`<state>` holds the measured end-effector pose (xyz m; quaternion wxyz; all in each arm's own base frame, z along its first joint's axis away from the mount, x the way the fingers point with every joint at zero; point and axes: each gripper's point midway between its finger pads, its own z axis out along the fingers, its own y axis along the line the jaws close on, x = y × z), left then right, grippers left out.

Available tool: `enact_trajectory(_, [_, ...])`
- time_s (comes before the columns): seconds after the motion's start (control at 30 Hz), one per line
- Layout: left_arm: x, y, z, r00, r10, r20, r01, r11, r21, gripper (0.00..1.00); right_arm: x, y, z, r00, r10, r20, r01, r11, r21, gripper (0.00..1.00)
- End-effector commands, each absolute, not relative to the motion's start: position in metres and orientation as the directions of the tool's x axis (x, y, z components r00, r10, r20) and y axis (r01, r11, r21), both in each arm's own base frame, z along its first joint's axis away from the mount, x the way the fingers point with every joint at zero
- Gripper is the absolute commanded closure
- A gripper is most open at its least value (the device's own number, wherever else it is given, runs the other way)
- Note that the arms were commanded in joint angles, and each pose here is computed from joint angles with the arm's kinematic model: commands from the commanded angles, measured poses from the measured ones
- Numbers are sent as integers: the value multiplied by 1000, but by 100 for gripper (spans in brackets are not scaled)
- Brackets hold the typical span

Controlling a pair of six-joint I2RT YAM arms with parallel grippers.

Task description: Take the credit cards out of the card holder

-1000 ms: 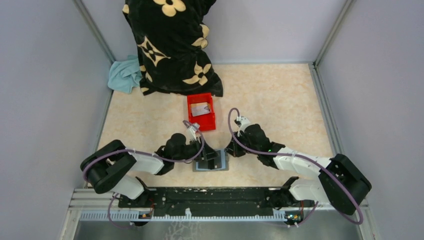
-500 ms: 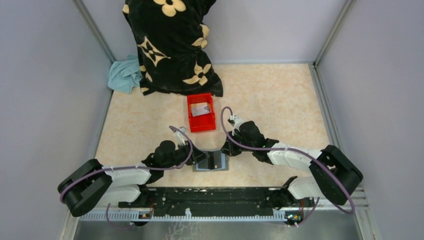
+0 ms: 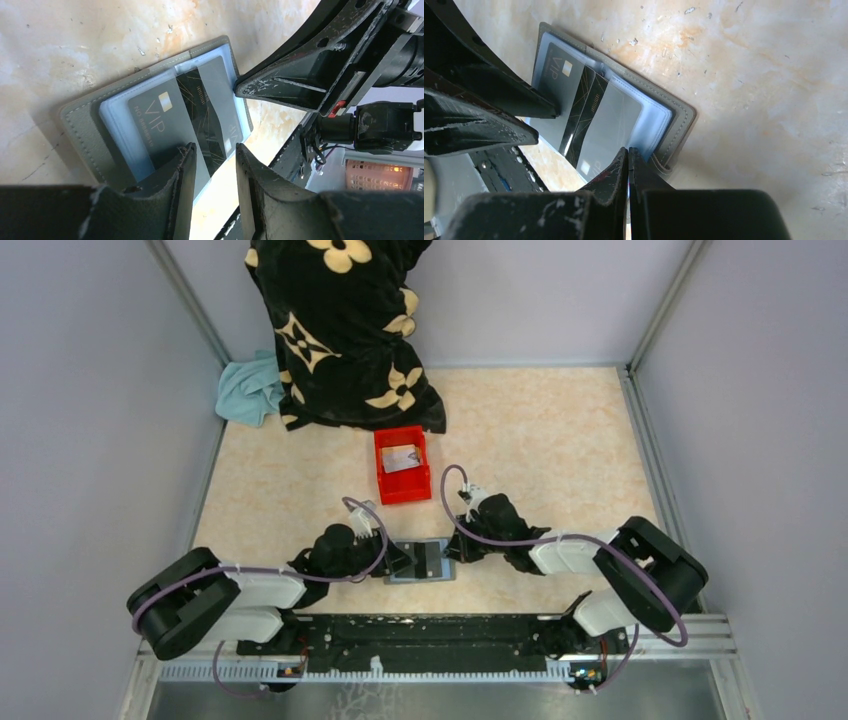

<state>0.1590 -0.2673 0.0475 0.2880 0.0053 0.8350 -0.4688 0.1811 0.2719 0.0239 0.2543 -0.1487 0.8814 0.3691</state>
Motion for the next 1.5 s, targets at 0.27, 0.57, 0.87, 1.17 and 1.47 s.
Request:
enact_trajectory(0.27, [158, -273, 51, -838, -263, -478, 295, 519, -803, 58, 177, 267, 16, -828, -102, -551, -453, 700, 551, 100])
enact_trajectory(0.57, [159, -271, 57, -823, -273, -497, 316, 507, -802, 97, 185, 297, 67, -770, -81, -632, -541, 607, 582, 100])
enact_trajectory(0.87, [162, -261, 66, -785, -284, -550, 343, 541, -768, 100, 183, 340, 70, -780, -81, -621, -564, 523, 640, 100])
enact_trajectory(1.17, [161, -234, 40, -767, -263, -585, 302, 656, -692, 100, 183, 343, 68, -787, -81, -612, -559, 514, 651, 100])
enact_trajectory(1.47, [161, -228, 7, -803, -232, -549, 238, 719, -652, 100, 185, 342, 66, -790, -72, -609, -548, 529, 648, 92])
